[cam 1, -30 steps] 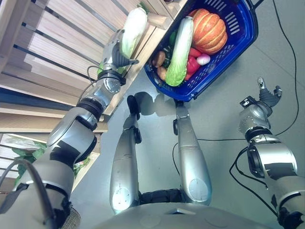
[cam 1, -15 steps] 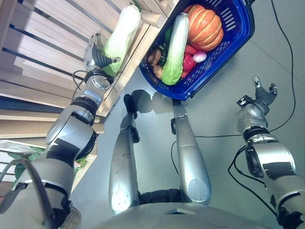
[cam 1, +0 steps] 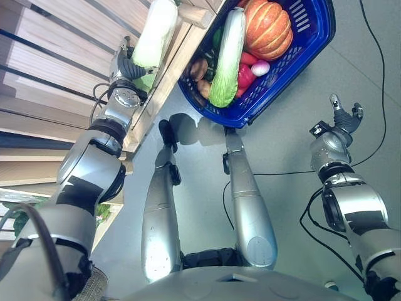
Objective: Pick up fruits and vegetables into the basket
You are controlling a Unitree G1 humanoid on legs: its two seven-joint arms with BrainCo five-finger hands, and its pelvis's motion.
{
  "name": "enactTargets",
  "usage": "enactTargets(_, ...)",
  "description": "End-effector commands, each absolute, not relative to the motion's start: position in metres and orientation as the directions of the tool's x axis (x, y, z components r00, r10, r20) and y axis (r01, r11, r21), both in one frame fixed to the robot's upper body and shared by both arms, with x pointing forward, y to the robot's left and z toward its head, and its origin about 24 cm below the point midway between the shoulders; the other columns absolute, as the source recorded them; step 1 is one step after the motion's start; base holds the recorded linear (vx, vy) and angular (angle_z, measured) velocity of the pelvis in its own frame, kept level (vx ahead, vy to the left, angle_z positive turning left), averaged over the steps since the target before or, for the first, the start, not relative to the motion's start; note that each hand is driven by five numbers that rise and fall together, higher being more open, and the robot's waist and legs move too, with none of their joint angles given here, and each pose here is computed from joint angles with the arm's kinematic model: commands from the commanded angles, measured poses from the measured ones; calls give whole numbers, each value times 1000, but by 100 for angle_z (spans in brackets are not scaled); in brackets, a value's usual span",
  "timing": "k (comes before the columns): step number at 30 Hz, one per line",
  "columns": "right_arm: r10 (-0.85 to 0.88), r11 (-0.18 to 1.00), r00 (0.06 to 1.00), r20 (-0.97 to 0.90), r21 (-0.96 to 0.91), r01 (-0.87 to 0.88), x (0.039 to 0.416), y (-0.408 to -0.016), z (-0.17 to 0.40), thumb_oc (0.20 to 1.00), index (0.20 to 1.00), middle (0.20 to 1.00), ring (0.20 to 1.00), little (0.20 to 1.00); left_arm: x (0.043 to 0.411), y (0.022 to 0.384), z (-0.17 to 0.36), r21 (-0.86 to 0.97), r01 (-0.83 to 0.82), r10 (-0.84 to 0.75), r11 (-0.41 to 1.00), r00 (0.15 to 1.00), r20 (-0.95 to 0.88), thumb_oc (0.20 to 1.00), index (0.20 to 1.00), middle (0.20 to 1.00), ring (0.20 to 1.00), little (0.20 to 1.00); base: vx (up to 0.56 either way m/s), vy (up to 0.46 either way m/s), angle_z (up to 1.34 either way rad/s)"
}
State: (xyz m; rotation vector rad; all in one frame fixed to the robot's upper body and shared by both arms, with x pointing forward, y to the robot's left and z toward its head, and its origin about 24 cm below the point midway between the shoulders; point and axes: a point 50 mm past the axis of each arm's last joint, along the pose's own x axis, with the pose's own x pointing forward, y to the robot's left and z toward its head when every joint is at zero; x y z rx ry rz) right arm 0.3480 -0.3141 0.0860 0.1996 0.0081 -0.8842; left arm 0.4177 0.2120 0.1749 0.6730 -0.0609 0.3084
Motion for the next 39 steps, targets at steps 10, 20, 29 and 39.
enactTargets(10, -766, 629, 639, -63, 129, 767, 342, -315, 79, 1000, 1000, 1000, 1000, 1000, 409, 228, 135, 650, -185, 288, 737, 956, -55, 1000, 1000, 1000, 1000, 1000, 0, 0, -1)
enactTargets(20, -761, 635, 645, -67, 128, 762, 344, -313, 78, 1000, 1000, 1000, 1000, 1000, 407, 237, 131, 737, -159, 335, 657, 937, -96, 1000, 1000, 1000, 1000, 1000, 0, 0, 0)
enactTargets(29, -750, 648, 659, -58, 138, 749, 348, -308, 82, 1000, 1000, 1000, 1000, 1000, 406, 235, 131, 776, -165, 370, 609, 924, -94, 1000, 1000, 1000, 1000, 1000, 0, -1, -1)
enactTargets(39, -744, 654, 666, -55, 148, 742, 351, -303, 84, 1000, 1000, 1000, 1000, 1000, 409, 226, 130, 780, -119, 337, 614, 934, -123, 200, 200, 200, 200, 200, 4, -8, -4)
